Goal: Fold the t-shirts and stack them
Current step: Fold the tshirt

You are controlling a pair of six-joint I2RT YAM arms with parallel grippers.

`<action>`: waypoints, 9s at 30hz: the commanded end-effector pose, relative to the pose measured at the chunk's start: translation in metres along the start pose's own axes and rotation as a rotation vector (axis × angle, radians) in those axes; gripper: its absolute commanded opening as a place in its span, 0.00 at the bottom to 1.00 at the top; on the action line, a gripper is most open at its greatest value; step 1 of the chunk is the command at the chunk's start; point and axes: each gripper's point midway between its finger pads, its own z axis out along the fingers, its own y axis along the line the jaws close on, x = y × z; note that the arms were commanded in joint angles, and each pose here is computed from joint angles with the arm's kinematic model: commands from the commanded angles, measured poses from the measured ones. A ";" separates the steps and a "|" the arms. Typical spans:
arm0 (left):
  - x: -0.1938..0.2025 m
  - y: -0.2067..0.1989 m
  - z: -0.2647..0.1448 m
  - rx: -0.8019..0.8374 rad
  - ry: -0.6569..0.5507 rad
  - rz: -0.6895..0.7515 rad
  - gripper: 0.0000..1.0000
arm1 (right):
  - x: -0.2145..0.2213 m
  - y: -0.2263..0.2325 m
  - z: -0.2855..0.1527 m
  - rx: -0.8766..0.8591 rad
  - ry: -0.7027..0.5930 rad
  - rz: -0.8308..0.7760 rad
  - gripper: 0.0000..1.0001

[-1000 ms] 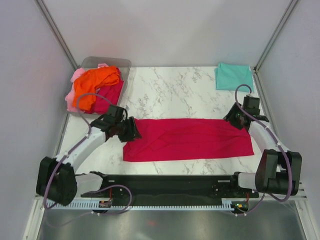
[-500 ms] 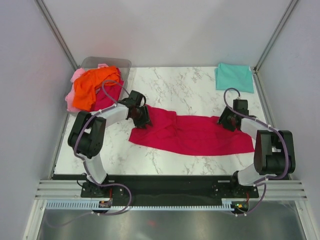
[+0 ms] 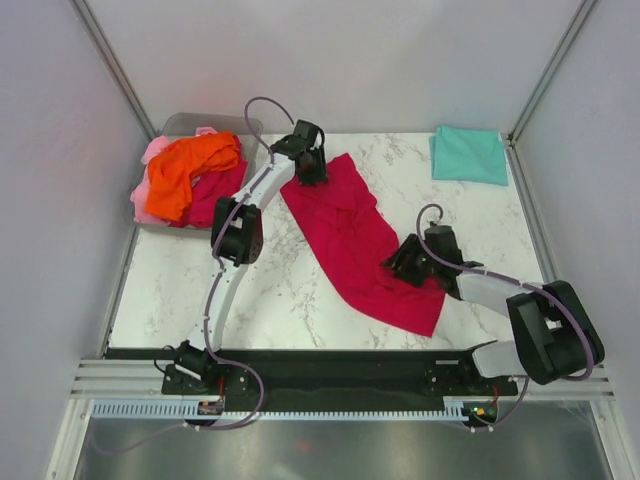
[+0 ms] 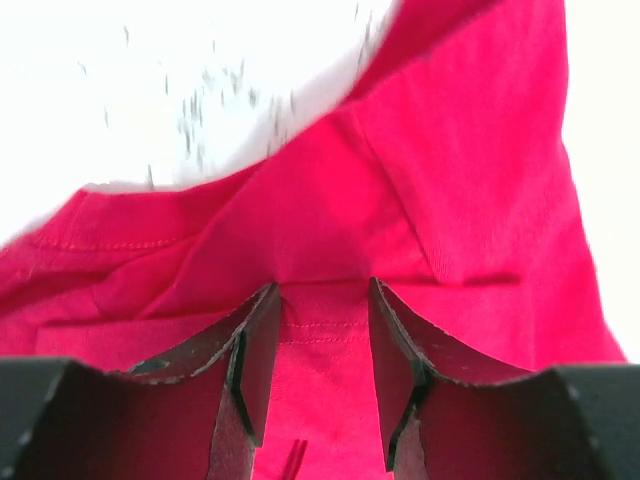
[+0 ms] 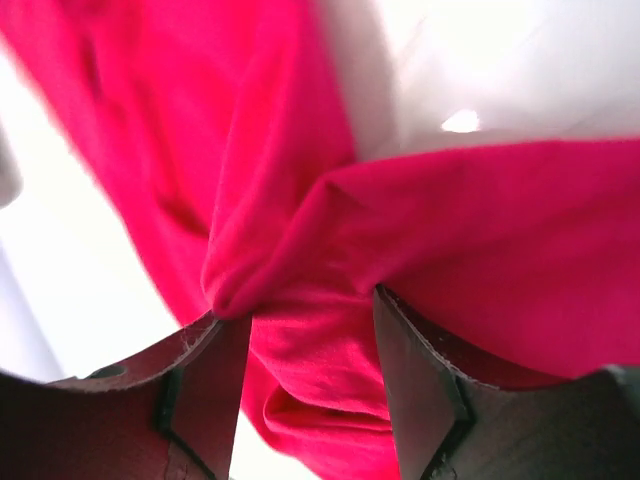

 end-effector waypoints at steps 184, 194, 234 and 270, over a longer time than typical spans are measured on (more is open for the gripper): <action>0.353 0.088 -0.218 0.038 0.188 -0.293 0.40 | 0.166 0.008 -0.036 -0.001 0.097 -0.431 0.00; 0.337 0.061 -0.221 0.157 0.147 -0.219 0.02 | 0.161 0.005 -0.042 -0.001 0.079 -0.422 0.00; 0.066 0.001 -0.248 0.206 -0.070 -0.080 0.02 | -0.088 0.181 -0.023 0.143 -0.270 -0.616 0.00; -0.020 0.025 -0.189 0.285 0.063 -0.197 0.57 | -0.165 0.167 0.050 -0.070 -0.089 -0.469 0.78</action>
